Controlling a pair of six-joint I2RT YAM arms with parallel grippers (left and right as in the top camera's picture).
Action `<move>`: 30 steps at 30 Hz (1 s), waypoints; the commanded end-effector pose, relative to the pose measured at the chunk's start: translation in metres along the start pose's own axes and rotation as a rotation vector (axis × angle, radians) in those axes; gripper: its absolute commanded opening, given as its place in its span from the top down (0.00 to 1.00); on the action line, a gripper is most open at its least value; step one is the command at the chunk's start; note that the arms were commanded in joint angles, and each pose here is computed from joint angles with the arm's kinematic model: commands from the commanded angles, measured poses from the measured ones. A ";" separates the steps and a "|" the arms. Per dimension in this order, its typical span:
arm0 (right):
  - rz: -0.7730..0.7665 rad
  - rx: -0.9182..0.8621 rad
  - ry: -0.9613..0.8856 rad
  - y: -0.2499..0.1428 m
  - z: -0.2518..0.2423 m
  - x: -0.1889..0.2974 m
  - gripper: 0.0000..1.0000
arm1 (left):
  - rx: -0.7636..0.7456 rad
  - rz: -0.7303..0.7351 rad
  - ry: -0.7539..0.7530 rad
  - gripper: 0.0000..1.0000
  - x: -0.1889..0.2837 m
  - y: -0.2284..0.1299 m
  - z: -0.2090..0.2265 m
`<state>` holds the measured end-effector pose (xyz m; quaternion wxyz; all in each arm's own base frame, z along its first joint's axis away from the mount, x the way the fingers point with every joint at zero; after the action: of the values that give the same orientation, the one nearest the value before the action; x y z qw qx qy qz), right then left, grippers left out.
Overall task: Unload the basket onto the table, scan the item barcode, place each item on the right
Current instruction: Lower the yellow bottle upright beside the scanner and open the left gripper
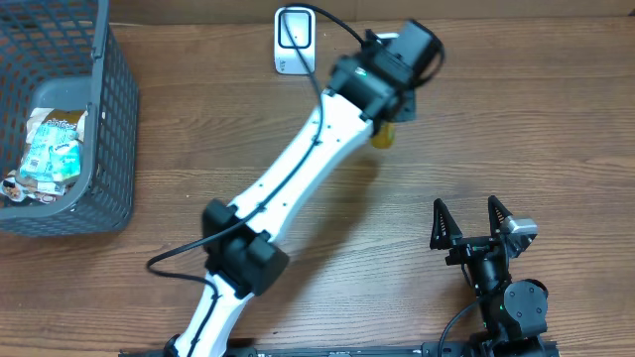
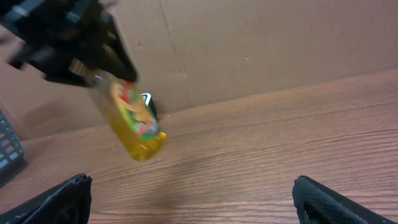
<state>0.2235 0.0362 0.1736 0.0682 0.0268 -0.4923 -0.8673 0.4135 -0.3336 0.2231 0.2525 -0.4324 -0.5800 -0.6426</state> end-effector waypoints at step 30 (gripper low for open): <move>0.000 0.004 0.007 -0.002 0.000 0.000 0.00 | -0.026 0.088 0.037 0.50 -0.101 -0.038 -0.034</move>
<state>0.2235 0.0362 0.1735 0.0682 0.0266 -0.4925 -0.8672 0.4262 -0.3712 0.1206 0.2896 -0.4357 -0.5459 -0.6544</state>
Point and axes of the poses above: each gripper's point midway between its finger pads, its own x axis back along the fingers, its own z axis along the line the jaws close on, y = z × x, the point moved 2 cm from there along x, back along the fingers, and after that the axes turned 15 degrees about -x, right-handed, at the moved point
